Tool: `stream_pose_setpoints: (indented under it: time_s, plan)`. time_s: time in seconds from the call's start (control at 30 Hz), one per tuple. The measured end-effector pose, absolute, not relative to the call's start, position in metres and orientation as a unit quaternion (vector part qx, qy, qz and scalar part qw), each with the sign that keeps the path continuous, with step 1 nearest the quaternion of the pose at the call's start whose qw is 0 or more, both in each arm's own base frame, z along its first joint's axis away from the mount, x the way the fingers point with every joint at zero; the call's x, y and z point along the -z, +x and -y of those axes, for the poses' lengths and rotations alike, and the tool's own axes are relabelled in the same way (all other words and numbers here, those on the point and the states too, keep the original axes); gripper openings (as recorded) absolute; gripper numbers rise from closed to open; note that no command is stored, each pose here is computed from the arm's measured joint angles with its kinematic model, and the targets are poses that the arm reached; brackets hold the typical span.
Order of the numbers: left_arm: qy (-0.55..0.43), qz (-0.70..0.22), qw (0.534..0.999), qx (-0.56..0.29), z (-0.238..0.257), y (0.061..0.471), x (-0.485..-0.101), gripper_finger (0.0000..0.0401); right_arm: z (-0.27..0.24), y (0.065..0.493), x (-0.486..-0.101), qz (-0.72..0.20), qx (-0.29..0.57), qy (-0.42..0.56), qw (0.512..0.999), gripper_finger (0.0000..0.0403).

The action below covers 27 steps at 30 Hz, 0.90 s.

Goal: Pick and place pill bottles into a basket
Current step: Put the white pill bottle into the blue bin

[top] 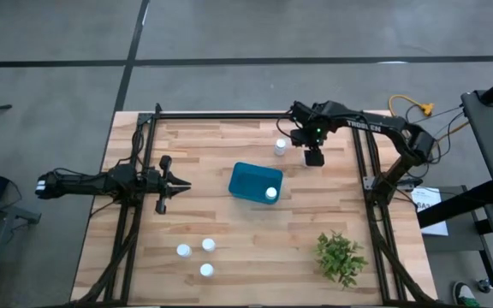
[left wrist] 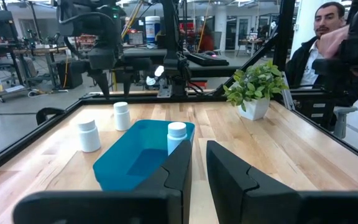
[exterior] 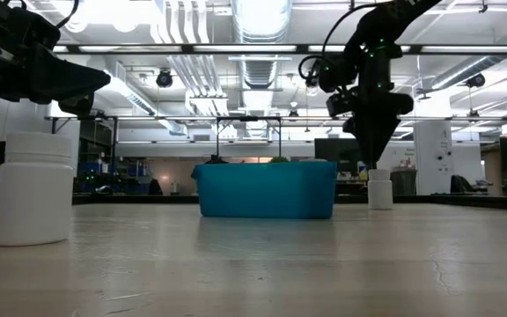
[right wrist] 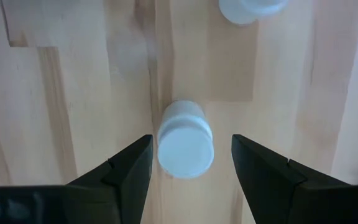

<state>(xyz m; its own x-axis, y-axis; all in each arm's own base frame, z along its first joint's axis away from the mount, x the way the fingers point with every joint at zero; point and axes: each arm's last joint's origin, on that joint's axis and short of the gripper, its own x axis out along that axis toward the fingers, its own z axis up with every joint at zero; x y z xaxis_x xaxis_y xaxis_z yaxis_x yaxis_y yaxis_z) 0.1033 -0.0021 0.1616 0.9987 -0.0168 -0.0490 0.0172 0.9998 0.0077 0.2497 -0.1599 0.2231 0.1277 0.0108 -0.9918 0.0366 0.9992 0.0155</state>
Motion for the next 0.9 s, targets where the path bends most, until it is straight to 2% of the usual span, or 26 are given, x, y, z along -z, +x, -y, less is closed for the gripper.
stream_pose_setpoints:
  time_s: [0.9]
  plan:
    - [0.004,-0.025,1.0,0.008,0.002,0.103,-0.162,0.0033,0.156,0.238,-0.182,-0.661,0.002,0.01,0.75,0.021]
